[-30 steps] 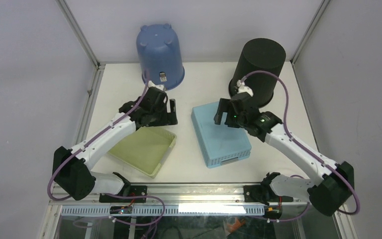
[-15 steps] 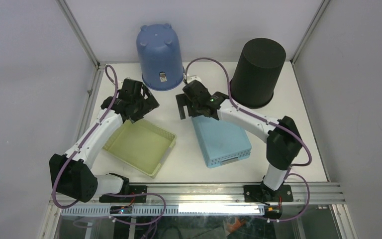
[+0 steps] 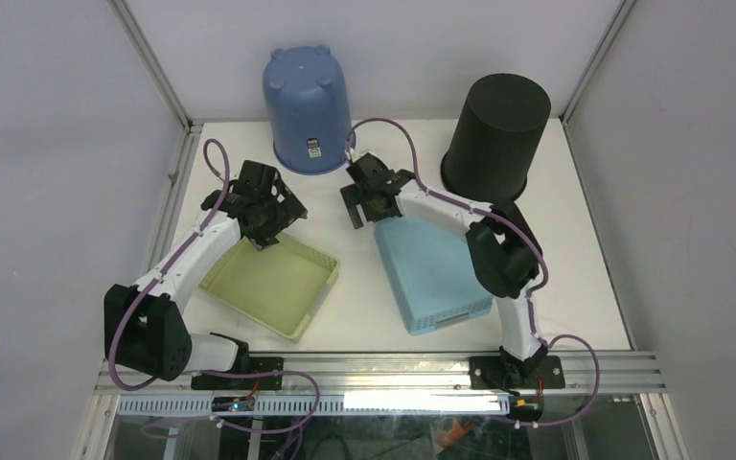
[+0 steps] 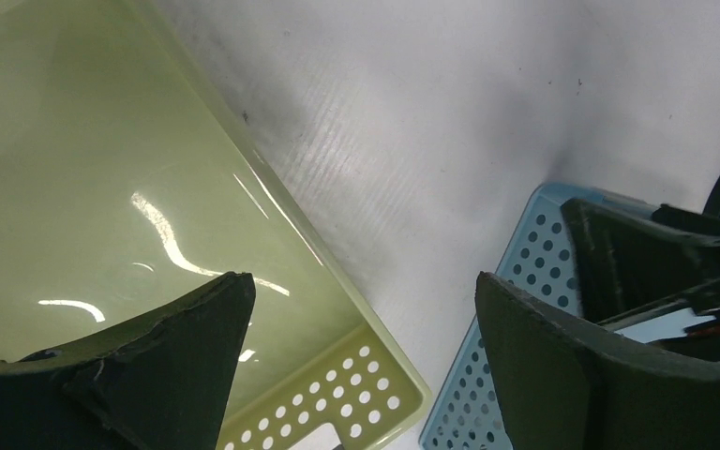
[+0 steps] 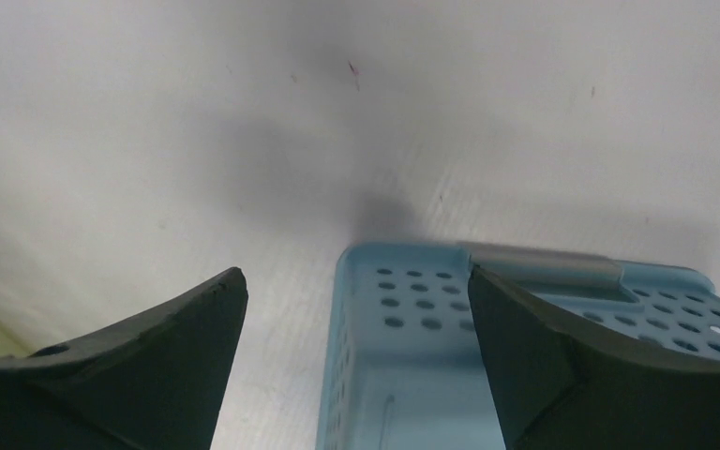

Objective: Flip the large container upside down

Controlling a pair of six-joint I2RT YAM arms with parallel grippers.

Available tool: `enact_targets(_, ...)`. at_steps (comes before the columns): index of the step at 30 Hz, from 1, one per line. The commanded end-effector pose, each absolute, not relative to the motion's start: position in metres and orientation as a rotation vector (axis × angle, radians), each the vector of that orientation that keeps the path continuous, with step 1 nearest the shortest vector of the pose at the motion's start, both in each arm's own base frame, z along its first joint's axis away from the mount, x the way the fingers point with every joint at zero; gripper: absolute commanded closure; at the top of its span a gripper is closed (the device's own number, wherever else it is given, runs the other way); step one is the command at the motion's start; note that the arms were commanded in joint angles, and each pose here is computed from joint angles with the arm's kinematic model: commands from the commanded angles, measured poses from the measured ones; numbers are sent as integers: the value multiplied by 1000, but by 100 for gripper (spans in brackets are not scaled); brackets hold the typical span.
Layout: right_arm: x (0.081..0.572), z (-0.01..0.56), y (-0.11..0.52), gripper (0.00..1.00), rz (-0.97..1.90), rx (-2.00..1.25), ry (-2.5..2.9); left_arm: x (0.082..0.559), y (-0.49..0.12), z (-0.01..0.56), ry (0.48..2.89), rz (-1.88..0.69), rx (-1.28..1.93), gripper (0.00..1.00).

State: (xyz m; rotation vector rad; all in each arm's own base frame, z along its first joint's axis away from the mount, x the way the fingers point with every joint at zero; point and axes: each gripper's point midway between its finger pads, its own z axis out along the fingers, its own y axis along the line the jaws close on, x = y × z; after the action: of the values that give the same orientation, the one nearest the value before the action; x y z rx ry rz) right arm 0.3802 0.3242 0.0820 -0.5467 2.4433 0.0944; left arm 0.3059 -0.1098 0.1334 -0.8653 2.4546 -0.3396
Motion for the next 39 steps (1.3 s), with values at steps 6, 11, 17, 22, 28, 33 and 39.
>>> enact_targets(6, 333, 105, 198, 8, -64, -328, 2479, 317, -121, 109, 2489, -387, -876, 12)
enact_targets(11, 326, 134, 178, 7, -25, -217, 2432, 324, -127, 94, 2505, -401, -869, 25)
enact_targets(17, 322, 159, 180, 7, 47, -148, 2392, 331, -146, 90, 2537, -430, -788, 48)
enact_targets(22, 320, 178, 173, 6, 49, -125, 2351, 335, -202, 110, 2570, -589, -525, 86)
enact_targets(28, 316, 199, 165, 6, 80, -73, 2333, 342, -277, 190, 2482, -915, -247, 100)
enact_targets(33, 313, 225, 153, 6, 160, 5, 2274, 332, -316, 269, 2281, -1312, -33, 100)
enact_targets(39, 312, 248, 139, 6, 198, 62, 2220, 301, -343, 324, 2061, -1851, 76, 100)
